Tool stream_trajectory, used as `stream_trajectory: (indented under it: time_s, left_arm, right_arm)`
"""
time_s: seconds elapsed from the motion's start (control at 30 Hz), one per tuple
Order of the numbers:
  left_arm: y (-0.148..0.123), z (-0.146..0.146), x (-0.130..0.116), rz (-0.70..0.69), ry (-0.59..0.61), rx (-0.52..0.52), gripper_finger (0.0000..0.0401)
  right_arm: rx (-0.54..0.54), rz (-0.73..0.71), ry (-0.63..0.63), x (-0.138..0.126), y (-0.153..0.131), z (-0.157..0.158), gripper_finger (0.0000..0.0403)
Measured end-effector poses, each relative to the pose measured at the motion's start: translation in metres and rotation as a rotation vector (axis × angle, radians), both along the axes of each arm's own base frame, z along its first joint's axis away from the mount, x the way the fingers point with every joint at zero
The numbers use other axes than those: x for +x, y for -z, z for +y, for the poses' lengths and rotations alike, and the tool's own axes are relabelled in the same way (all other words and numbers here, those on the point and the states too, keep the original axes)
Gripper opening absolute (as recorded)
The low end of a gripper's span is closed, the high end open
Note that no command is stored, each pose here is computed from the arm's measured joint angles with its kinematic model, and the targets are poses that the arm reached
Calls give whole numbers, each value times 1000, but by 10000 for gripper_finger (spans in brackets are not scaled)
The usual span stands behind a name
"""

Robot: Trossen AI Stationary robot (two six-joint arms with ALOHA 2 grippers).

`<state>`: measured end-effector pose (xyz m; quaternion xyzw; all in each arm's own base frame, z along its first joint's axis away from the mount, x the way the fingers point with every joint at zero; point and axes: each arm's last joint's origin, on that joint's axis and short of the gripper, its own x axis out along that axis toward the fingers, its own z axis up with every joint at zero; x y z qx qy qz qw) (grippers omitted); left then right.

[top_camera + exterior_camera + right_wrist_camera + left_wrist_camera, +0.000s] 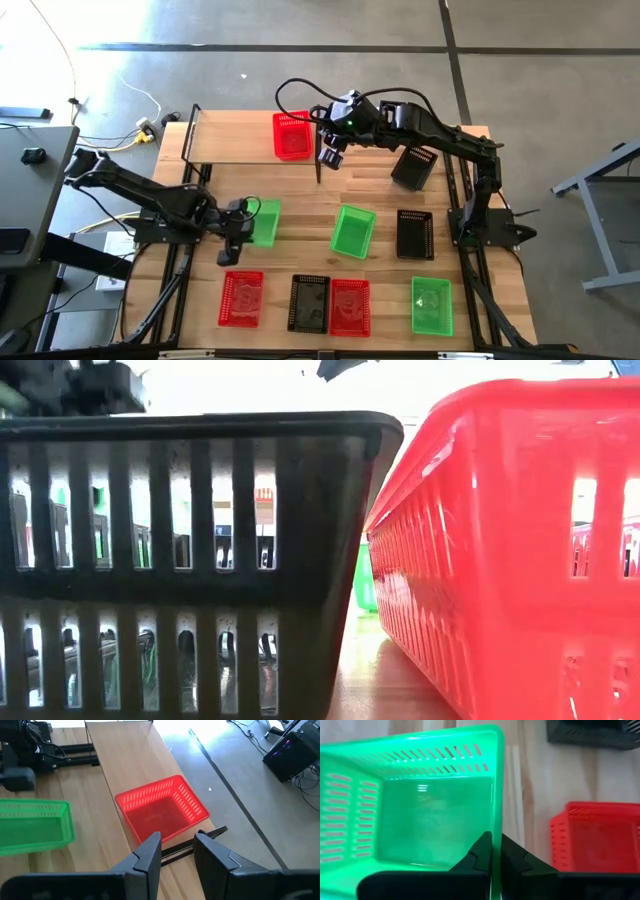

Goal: Stack baskets on shelf by color
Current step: Put the left green bin on the shelf

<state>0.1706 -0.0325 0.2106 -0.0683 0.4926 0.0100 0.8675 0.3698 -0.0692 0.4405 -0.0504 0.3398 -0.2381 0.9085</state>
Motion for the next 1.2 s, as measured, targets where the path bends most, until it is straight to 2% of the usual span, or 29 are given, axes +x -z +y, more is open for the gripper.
stream_trajectory:
  time_s: [0.23, 0.43, 0.63, 0.8, 0.97, 1.2]
  left_arm:
    - [-53, -2, -4, 7, 3, 94, 2]
    - [-77, 1, -20, 87, -22, 227, 1]
    - [-88, 11, -43, 82, -74, 309, 1]
    - [-97, 19, -62, 13, -119, 308, 0]
    - [-101, 27, -79, -11, -92, 363, 0]
    - [-101, 38, -95, 72, -71, 506, 0]
  right_arm:
    - [-9, 8, -8, 0, 0, 0, 102]
    - [-12, 15, -11, 0, 1, 0, 102]
    - [-17, 22, -16, 0, 1, 0, 102]
    - [-23, 28, -22, 0, 1, 0, 102]
    - [-23, 28, -22, 0, 1, 0, 102]
    - [-21, 27, -20, 0, 1, 0, 102]
